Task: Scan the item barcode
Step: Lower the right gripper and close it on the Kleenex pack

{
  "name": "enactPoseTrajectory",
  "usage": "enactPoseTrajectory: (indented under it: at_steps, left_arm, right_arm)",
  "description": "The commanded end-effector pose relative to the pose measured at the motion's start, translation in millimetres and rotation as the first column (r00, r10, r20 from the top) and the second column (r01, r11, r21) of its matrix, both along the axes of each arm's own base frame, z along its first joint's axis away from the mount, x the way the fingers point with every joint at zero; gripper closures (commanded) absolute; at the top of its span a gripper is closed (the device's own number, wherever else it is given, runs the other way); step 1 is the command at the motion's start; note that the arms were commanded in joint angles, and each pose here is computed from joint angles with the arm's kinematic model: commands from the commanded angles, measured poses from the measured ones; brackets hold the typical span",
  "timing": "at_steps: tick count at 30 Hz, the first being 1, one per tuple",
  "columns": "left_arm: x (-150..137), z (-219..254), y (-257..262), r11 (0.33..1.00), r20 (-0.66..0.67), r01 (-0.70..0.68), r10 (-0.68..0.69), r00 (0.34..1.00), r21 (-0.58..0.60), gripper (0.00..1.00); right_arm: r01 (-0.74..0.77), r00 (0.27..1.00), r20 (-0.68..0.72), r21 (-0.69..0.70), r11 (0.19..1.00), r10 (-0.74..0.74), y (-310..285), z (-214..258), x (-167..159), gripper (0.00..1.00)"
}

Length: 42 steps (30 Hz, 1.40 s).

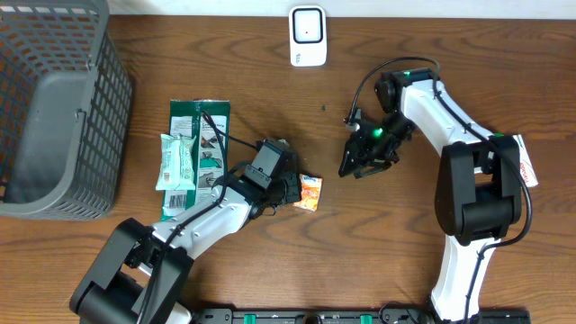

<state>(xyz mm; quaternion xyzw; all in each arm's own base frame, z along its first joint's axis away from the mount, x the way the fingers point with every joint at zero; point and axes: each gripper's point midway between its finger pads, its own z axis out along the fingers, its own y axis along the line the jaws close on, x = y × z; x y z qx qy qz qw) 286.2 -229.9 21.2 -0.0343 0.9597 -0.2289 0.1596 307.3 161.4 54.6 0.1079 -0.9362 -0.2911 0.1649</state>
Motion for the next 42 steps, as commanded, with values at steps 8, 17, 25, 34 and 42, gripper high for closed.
enactPoseTrajectory:
  at_steps: [8, 17, 25, 34, 42]
  left_arm:
    - [16.2, 11.4, 3.5, 1.000, 0.020, -0.006, 0.006, 1.000, 0.007, 0.92]
    - [11.8, 6.0, 10.2, 0.998, 0.012, 0.006, -0.006, 1.000, 0.056, 0.92]
    - [13.3, -0.7, 21.3, 0.993, 0.020, -0.024, 0.022, 1.000, 0.115, 0.92]
    - [3.9, -6.9, 21.3, 0.992, -0.004, -0.007, 0.008, 1.000, 0.123, 0.92]
    - [4.0, -6.9, 21.6, 0.992, -0.003, -0.008, 0.008, 1.000, 0.124, 0.92]
  right_arm:
    - [-0.007, 1.000, -0.028, 0.169, 0.986, 0.012, 32.8, -9.5, -18.5, 0.61]
    - [-0.031, 0.999, -0.002, 0.214, 0.976, 0.032, 48.0, -19.6, -24.5, 0.66]
    - [-0.044, 0.997, 0.070, 0.226, 0.973, 0.029, 68.4, -24.9, -12.4, 0.74]
    - [-0.051, 0.987, 0.154, 0.094, 0.994, 0.036, 77.8, -48.3, -2.4, 0.76]
    - [-0.045, 0.981, 0.194, 0.107, 0.993, 0.023, 74.6, -20.6, 0.6, 0.67]
